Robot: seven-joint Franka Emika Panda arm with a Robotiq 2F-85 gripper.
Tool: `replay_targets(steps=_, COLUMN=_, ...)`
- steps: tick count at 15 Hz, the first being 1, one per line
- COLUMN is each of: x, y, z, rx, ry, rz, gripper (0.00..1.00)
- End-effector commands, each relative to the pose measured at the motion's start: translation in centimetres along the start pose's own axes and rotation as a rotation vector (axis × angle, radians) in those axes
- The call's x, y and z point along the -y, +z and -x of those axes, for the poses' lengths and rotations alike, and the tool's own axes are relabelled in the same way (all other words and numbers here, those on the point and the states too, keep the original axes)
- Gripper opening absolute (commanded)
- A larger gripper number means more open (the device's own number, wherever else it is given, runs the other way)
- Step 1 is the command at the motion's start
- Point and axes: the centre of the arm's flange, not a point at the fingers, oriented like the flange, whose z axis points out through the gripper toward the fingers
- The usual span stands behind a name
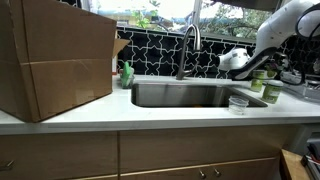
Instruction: Make all the bottles laying down stand vertically on the right side of the sink
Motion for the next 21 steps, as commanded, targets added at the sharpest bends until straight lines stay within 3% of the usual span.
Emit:
replay_targets(steps=1, x=-0.6, y=0.5, z=0.1, rx=-0.008, ry=0.020, rz=0.006, gripper=1.00)
replay_targets(steps=16, x=-3.1, y=2.3, z=-5.4, rx=0.039, ry=0.067, rz=0.003, gripper=1.00)
replay_targets(steps=21, x=-3.6, y=3.8, z=-6.3, rx=-0.057, ry=0.035, rz=0.021, gripper=1.00)
